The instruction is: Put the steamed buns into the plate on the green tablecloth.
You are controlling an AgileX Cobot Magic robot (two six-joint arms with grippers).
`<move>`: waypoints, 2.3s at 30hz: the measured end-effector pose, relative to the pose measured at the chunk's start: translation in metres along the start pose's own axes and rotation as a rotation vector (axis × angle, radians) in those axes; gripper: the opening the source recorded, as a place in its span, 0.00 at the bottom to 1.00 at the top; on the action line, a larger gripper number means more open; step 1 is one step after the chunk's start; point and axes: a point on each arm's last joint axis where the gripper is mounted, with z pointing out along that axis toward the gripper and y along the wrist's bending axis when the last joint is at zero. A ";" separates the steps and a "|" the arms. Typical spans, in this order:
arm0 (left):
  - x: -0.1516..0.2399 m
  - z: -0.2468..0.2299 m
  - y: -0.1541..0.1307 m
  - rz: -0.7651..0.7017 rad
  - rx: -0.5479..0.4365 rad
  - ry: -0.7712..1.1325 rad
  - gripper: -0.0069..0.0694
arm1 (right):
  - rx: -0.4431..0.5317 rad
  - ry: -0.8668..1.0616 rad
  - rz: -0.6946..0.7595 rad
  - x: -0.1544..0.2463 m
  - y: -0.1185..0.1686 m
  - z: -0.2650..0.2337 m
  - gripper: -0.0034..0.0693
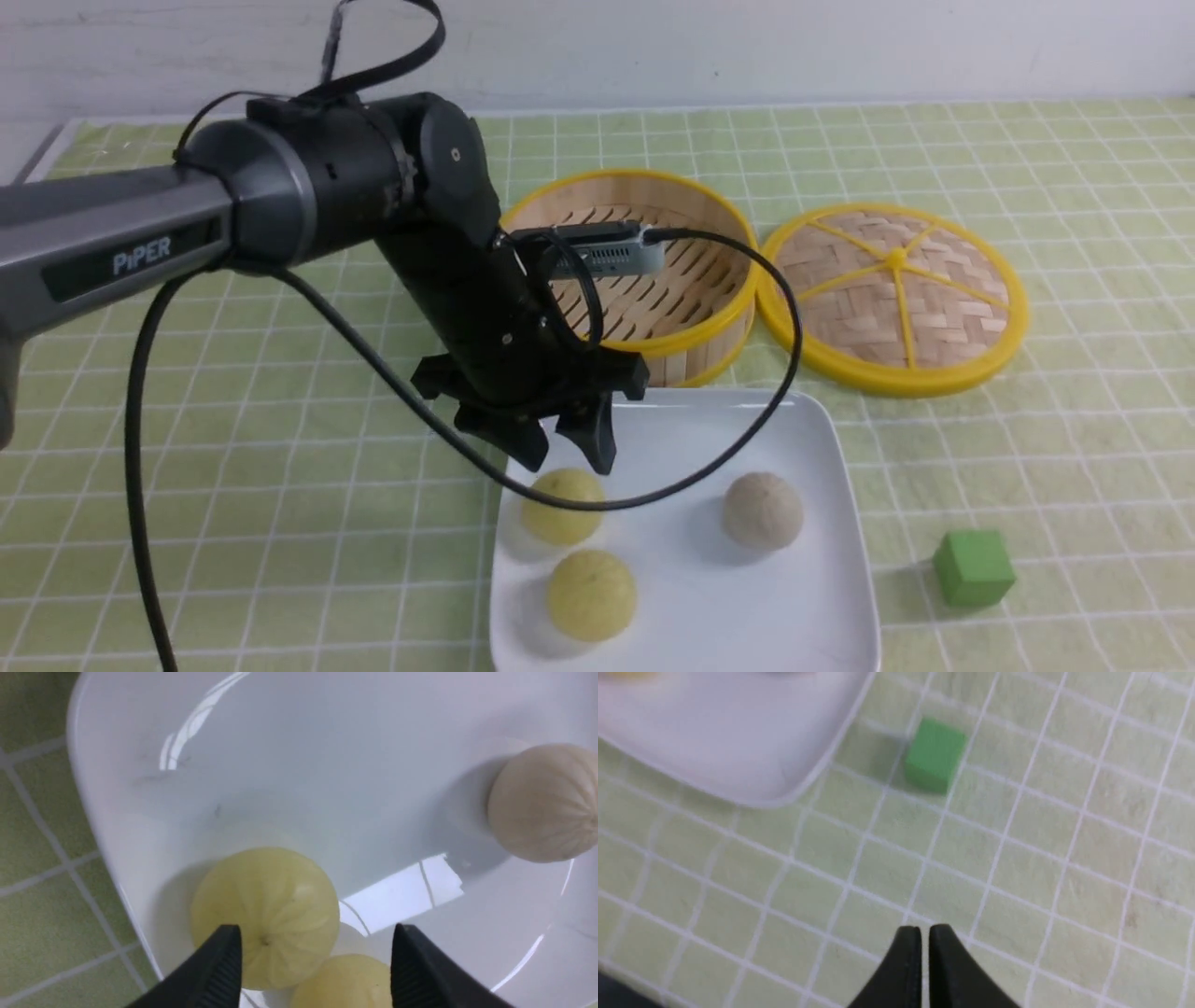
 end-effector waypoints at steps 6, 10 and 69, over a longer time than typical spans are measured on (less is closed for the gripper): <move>-0.003 -0.002 0.000 0.010 -0.010 -0.014 0.54 | -0.129 -0.455 -0.020 0.031 0.004 0.003 0.10; -0.003 -0.003 0.002 0.027 -0.036 -0.015 0.37 | -0.153 -0.533 -0.074 0.034 0.006 0.012 0.03; 0.197 -0.274 -0.004 0.045 -0.293 -0.666 0.11 | 0.421 -0.510 -0.239 0.116 -0.039 0.084 0.07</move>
